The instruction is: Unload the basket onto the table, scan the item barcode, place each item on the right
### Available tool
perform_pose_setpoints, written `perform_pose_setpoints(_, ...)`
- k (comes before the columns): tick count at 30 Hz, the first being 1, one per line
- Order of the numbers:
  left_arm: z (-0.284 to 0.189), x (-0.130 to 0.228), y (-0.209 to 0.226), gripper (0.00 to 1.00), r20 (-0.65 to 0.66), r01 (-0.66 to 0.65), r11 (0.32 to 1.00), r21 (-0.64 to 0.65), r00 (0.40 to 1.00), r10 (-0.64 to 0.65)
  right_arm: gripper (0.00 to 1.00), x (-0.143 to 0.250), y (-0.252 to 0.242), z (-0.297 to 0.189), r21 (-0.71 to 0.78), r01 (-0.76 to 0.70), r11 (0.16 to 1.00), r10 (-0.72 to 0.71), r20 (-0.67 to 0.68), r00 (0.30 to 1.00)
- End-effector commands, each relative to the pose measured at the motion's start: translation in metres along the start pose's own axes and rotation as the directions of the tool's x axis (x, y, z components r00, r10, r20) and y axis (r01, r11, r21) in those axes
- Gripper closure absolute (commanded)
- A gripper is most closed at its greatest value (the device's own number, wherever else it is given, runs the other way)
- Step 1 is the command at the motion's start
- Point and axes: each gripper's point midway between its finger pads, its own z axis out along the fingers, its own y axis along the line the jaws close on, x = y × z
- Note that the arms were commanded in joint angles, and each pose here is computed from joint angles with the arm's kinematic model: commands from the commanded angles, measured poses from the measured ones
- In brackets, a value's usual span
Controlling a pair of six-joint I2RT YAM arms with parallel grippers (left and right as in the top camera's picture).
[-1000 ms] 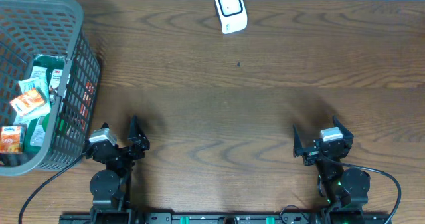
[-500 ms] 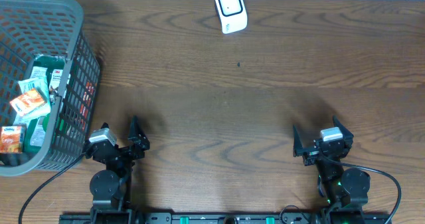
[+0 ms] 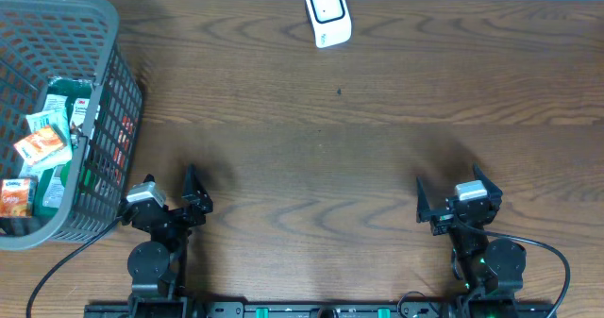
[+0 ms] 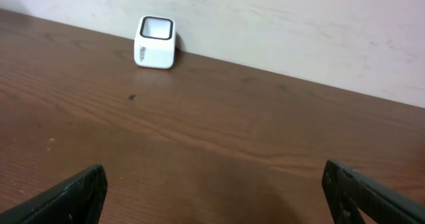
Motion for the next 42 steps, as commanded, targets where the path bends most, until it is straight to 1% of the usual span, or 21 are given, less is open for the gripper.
perform_pose_setpoints(1,0.0,0.015,0.008,0.15,-0.053,-0.022,0.999,-0.033,0.998,0.02,0.01,0.002,-0.001,0.0,0.008,-0.019,1.0,0.019,-0.007,1.0)
perform_pose_setpoints(39,0.0,0.016,0.007,0.15,-0.055,-0.02,0.999,-0.025,0.998,0.018,0.01,0.002,-0.001,0.0,0.008,-0.019,1.0,0.019,-0.007,1.0)
perform_pose_setpoints(40,0.001,0.016,0.003,0.15,-0.059,-0.008,1.0,-0.004,0.998,0.008,0.01,0.002,-0.001,0.0,0.008,-0.019,1.0,0.019,-0.007,1.0)
perform_pose_setpoints(42,-0.003,0.016,-0.023,0.15,-0.086,0.01,0.99,0.139,0.996,0.002,0.01,0.002,-0.001,0.0,0.008,-0.019,1.0,0.019,-0.007,1.0)
